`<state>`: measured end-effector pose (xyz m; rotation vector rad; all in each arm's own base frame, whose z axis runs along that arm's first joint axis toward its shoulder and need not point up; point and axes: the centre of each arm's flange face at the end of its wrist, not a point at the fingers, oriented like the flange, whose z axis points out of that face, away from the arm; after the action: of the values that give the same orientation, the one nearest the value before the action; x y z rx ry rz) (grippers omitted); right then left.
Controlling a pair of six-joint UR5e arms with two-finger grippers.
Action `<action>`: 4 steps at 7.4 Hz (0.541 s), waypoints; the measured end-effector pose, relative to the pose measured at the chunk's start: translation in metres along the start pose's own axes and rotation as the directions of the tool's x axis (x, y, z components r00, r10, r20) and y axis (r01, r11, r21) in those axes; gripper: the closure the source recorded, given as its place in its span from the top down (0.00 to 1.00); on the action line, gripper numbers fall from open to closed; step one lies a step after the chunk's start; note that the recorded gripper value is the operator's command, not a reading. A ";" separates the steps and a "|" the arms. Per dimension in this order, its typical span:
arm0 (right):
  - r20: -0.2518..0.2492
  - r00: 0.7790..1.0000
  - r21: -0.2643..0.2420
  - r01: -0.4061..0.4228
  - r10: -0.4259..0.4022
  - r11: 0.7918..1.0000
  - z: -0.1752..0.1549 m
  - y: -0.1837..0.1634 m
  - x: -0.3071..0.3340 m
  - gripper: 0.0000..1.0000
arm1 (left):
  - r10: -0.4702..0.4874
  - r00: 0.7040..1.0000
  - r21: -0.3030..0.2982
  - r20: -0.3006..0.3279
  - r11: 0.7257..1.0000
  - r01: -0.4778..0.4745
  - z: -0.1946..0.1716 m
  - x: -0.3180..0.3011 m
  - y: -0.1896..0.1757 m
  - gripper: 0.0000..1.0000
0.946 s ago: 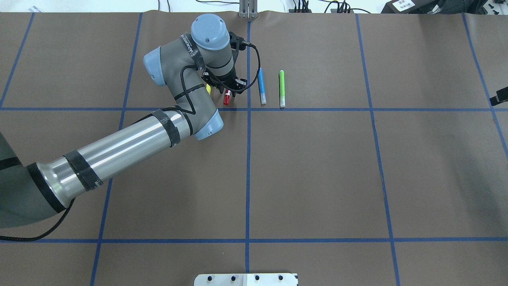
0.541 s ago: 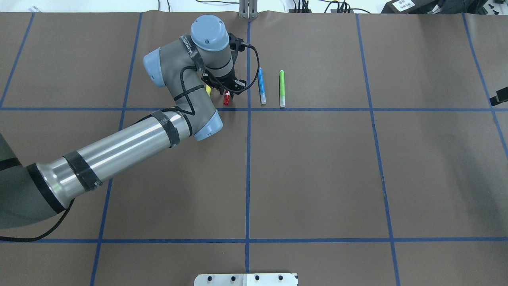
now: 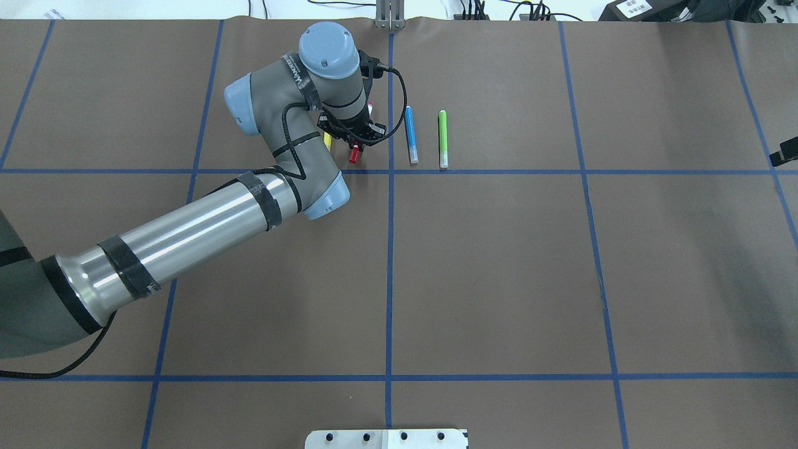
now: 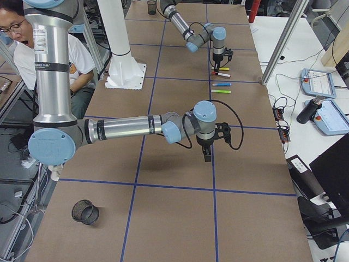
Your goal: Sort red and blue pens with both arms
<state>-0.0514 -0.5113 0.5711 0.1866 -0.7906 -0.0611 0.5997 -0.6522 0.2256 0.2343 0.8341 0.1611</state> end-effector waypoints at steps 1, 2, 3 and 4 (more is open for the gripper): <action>-0.001 1.000 -0.002 -0.001 0.001 1.000 0.001 -0.001 0.000 1.00 | -0.030 0.999 0.011 -0.016 0.999 0.030 -0.014 -0.005 -0.007 0.00; -0.001 1.000 -0.003 -0.001 0.001 1.000 0.003 -0.003 0.000 1.00 | -0.054 0.998 0.007 -0.042 0.999 0.054 -0.028 -0.021 -0.010 0.00; -0.001 1.000 -0.004 0.001 -0.001 1.000 0.004 -0.005 -0.001 1.00 | -0.086 0.993 -0.016 -0.078 0.996 0.085 -0.037 -0.048 -0.002 0.00; 0.001 1.000 -0.003 0.005 -0.005 1.000 0.004 -0.009 -0.004 1.00 | -0.128 0.986 -0.046 -0.109 0.991 0.124 -0.045 -0.079 0.016 0.00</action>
<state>-0.0570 -0.5204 0.5699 0.1860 -0.7907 -0.0666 0.5127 -0.6489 0.2573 0.1361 0.9538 0.0725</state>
